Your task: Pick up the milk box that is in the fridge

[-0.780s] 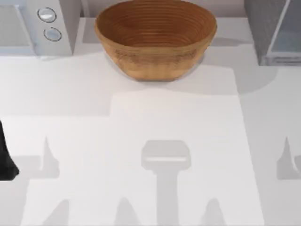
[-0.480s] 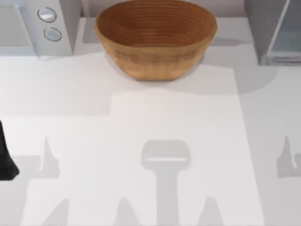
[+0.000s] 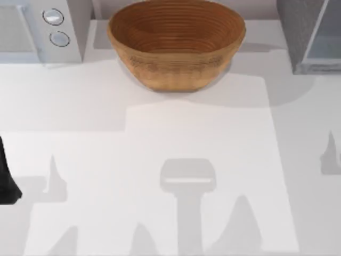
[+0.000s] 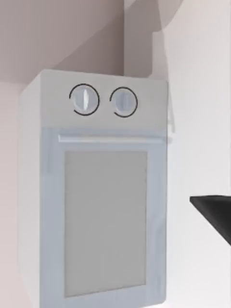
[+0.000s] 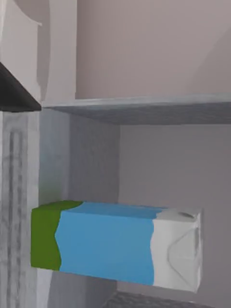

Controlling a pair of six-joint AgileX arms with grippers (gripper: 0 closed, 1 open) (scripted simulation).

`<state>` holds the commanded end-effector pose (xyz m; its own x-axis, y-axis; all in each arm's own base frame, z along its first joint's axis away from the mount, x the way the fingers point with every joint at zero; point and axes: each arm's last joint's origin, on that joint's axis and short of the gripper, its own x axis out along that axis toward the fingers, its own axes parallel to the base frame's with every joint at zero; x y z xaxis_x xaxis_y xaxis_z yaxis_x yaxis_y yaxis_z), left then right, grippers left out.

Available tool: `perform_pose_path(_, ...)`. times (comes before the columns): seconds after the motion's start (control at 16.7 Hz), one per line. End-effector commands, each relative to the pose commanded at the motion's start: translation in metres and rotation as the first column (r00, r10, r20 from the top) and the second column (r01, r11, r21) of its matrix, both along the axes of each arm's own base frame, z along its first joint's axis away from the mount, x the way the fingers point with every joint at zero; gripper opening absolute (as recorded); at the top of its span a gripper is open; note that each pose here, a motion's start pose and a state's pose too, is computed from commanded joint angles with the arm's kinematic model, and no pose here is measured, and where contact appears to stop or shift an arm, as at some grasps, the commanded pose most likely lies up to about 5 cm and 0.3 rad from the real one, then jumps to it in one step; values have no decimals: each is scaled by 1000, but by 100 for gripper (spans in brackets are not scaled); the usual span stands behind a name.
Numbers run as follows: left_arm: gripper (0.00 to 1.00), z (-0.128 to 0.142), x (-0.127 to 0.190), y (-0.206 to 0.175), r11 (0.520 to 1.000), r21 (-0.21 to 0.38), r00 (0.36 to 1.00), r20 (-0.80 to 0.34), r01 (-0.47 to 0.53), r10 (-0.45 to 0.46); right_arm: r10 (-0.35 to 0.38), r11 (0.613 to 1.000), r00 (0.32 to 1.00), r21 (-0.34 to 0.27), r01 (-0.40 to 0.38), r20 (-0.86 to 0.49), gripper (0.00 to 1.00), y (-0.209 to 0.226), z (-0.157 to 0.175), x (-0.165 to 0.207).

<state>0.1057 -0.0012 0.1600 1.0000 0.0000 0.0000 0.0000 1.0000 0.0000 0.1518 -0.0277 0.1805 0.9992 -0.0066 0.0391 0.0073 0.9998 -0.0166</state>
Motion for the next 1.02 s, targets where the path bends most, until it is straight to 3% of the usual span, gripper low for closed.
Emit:
perform_pose_path(0.42, 100, 0, 0, 0, 1000, 0, 1000, 0, 0, 0, 4, 999, 996, 36, -1, -88, 100, -43, -44, 42)
perform_pose_path(1.02, 100, 0, 0, 0, 1000, 0, 1000, 0, 0, 0, 7, 1000, 999, 17, -7, -39, 100, -74, -70, 53)
